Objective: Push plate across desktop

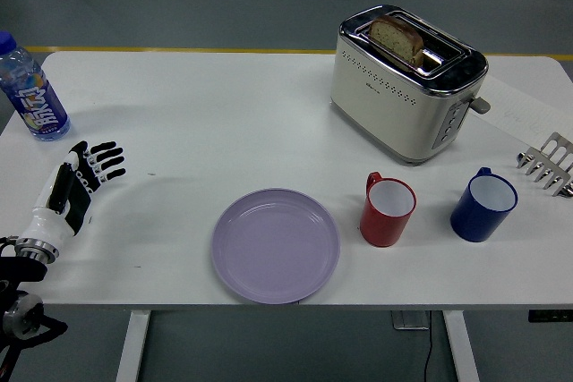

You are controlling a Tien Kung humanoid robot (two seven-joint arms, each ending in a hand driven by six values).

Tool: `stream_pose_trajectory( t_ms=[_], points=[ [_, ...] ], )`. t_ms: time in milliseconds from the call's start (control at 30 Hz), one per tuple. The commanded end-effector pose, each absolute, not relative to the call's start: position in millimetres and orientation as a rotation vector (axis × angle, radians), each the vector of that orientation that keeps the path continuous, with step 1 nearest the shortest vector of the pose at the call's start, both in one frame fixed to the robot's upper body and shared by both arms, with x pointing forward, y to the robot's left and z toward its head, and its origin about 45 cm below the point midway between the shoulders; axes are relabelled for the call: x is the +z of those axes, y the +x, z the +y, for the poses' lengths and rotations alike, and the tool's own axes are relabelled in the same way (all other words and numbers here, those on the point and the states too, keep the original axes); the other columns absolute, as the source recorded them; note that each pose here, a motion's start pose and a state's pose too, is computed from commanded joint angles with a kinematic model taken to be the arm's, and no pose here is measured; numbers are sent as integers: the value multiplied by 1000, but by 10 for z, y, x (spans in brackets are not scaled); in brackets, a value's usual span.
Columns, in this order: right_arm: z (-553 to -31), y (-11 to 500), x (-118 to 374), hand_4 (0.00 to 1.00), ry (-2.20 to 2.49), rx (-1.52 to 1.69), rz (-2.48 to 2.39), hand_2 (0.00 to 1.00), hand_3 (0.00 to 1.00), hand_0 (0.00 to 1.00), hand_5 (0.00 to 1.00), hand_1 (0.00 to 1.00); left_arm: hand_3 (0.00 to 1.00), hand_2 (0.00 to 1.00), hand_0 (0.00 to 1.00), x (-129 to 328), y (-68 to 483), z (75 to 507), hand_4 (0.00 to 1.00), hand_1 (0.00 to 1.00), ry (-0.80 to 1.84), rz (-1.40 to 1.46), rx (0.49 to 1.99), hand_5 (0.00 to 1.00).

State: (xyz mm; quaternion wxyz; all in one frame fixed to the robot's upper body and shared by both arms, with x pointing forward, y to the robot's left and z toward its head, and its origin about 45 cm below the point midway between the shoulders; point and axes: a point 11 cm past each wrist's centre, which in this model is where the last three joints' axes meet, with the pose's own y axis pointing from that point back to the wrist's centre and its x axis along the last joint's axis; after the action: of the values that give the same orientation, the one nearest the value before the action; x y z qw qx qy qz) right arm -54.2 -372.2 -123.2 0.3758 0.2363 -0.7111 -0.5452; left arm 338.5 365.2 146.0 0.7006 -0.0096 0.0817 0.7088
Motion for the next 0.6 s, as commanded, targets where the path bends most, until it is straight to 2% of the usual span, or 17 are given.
stream_pose_trajectory(
  t_ms=[33,67,600],
  points=[
    [-3720,-546,-1233,432,604,-1396,-1819,705,631,584,429,576,596,680,628,1459,3387,3680,435,703,-24,183,1585,998],
    [-3716,-553,-1234,431,603,-1396,-1816,706,630,584,430,575,573,671,623,1456,3391,3730,386,696,-28,185,1601,998],
    [-3705,-542,-1238,430,606,-1396,-1813,706,630,584,429,575,577,666,620,1356,3348,4032,414,691,-43,224,1697,998]
  ],
)
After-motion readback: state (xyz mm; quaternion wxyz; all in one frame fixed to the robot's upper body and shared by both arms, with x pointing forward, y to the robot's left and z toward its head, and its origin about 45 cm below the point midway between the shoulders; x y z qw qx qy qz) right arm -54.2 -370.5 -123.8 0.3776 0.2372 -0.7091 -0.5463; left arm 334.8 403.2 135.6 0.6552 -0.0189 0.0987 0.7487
